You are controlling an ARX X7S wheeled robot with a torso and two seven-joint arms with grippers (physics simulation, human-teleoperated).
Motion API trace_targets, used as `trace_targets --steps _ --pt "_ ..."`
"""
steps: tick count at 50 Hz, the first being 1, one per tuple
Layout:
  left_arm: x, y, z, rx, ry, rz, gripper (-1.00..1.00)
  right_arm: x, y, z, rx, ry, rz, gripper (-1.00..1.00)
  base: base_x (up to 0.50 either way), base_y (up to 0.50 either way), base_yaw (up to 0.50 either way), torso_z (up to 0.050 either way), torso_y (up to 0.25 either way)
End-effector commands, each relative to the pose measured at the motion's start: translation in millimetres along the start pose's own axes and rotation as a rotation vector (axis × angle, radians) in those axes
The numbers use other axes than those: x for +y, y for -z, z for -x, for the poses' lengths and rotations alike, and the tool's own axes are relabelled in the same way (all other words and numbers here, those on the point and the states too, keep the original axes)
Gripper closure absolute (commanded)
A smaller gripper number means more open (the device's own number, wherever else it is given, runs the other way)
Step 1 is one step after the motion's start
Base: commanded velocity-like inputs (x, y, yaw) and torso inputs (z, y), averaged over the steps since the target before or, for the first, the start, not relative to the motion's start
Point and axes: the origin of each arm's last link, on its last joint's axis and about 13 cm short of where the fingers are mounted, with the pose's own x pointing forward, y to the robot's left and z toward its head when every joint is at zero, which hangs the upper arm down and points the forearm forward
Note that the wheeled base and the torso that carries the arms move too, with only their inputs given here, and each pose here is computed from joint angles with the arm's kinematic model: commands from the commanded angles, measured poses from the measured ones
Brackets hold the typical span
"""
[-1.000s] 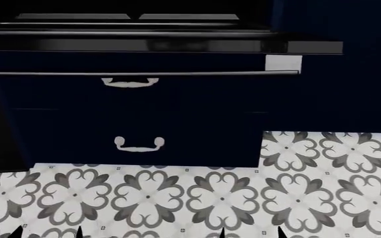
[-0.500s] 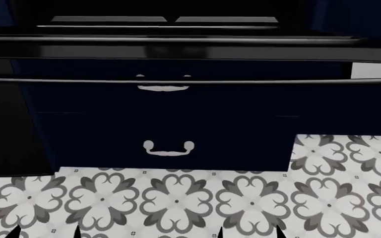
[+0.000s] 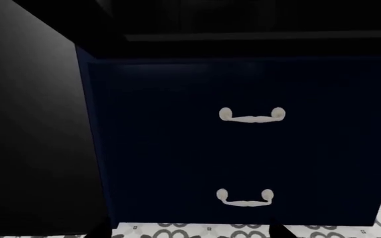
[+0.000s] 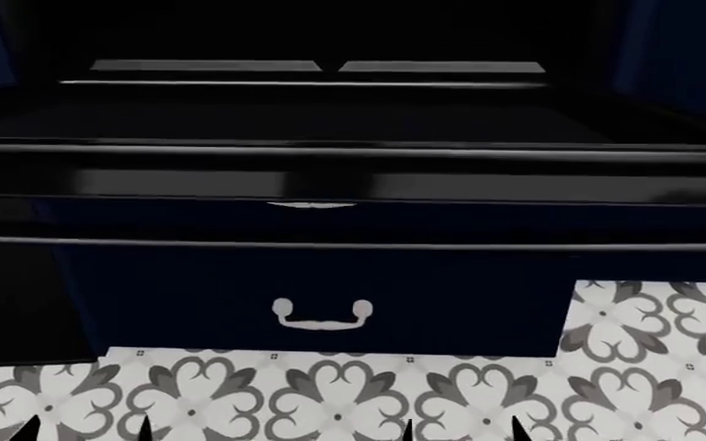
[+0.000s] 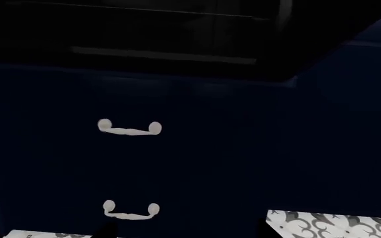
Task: Close the oven door
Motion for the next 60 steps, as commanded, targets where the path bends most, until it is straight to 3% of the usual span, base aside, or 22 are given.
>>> trace_targets --steps 1,11,60 --pt "-0.2 -0.9 0.4 0.000 -0.001 -0.003 -1.00 0.3 -1.3 0.5 -0.001 -0.001 -0.003 -1.00 0.27 0.19 0.00 0.000 0.000" --pt "-0.1 -0.1 0.2 0.001 -0.005 -0.007 -1.00 0.2 0.6 0.3 -0.001 0.000 0.004 -1.00 0.26 0.35 0.00 0.000 0.000" --pt "-0.1 -0.1 0.6 0.003 -0.008 -0.008 -1.00 -0.3 -1.1 1.2 -0.004 0.007 -0.005 -1.00 0.17 0.00 0.00 0.000 0.000"
